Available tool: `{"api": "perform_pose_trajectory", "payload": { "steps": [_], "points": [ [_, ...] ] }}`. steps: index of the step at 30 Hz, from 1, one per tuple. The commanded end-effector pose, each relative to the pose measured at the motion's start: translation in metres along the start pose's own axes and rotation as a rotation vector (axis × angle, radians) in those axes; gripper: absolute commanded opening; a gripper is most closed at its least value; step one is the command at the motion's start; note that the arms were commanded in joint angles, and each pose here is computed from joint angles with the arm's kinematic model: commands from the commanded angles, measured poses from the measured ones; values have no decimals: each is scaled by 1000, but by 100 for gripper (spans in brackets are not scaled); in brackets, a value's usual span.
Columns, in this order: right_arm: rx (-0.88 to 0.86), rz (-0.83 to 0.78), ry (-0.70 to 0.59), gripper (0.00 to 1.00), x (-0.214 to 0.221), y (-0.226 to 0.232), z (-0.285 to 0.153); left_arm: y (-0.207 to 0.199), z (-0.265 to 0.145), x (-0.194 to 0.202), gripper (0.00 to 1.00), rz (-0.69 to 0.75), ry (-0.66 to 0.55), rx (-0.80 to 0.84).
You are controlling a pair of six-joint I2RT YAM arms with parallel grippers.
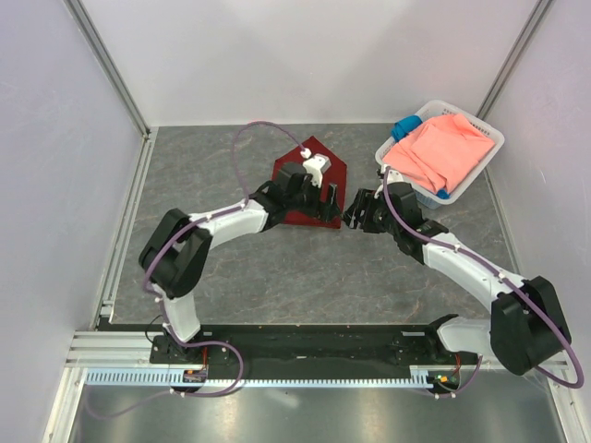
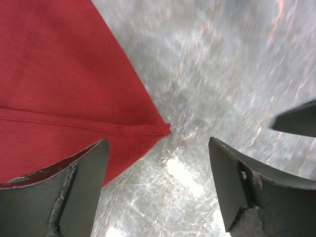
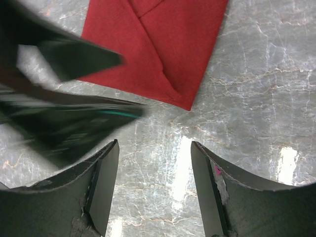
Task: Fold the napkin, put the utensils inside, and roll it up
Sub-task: Fold the napkin
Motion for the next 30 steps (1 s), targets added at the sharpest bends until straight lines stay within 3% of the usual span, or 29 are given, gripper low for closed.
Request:
{"api": "perform_pose_trajectory", "payload": {
  "steps": [1,12,21,30],
  "points": [
    [-1,47,16,68,0,-7,10,-3,-40,-31,89,-43,-151,-113],
    [-118,156,115,63,16,-17,59,42,-106,-18,90,-325,-190,-240],
    [-130,224,135,63,28,-25,83,71,-142,-1,90,-447,-234,-309],
    [-140,247,103,63,25,-27,86,86,-152,9,90,-483,-238,-335]
  ]
}}
Point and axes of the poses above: each gripper's point midway between its finger pads, its own z axis out along the fingers, its own y axis along the line the jaws close on, x = y × z, the point moved 8 cm from there along -z, back along the fingers, and after that the axes turned 5 degrees about -z, right-handed, at the moved point
